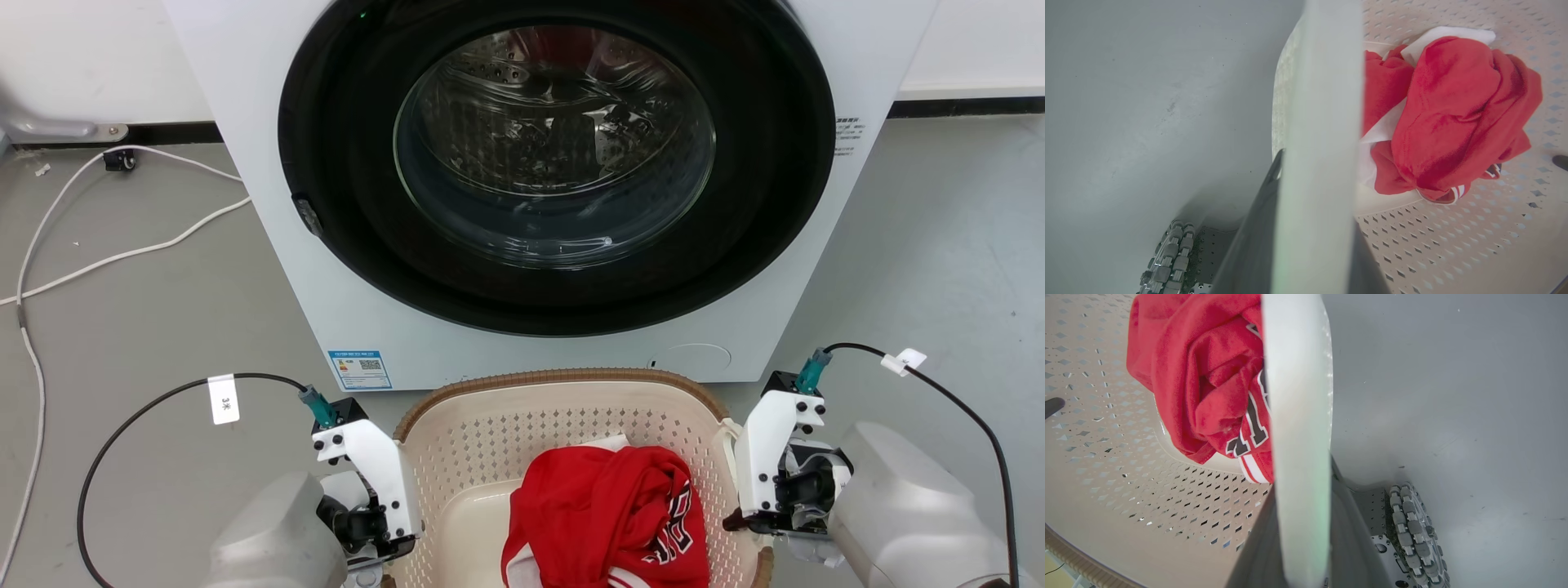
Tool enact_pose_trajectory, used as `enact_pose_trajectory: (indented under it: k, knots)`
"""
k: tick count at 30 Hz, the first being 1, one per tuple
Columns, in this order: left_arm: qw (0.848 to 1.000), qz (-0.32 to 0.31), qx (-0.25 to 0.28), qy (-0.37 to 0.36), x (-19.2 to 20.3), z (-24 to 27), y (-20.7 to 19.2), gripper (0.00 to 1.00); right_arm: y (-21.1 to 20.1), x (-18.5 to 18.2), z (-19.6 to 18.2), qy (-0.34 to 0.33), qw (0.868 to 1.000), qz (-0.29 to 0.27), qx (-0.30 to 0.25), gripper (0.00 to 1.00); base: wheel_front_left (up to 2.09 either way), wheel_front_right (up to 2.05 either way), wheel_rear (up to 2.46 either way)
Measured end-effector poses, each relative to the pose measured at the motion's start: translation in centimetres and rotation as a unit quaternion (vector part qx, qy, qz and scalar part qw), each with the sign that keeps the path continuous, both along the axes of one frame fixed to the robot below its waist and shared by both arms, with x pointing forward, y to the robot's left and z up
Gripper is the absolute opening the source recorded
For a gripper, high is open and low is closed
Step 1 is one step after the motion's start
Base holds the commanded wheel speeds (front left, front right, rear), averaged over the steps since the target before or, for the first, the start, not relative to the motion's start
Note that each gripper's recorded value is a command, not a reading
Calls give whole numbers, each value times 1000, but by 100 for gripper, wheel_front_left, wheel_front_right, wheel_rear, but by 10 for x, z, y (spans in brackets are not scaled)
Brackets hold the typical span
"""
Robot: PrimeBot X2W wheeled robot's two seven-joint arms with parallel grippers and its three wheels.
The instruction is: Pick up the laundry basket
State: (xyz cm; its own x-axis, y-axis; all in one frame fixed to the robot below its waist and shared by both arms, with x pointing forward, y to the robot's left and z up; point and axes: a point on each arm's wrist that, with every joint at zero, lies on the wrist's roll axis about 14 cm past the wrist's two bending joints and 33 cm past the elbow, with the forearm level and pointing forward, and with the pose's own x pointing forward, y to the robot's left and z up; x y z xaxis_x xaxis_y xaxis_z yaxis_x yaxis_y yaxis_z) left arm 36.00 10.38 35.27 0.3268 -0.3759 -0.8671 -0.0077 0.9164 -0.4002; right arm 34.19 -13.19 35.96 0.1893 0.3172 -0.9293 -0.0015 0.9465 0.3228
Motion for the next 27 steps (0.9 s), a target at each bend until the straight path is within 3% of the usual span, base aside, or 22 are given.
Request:
enact_pose_trajectory:
  k: [27]
  knots:
    - [1000, 3, -3, 2, -2, -1, -1, 0, -1, -1, 0, 0, 1000, -6, 0, 0, 0, 0, 0]
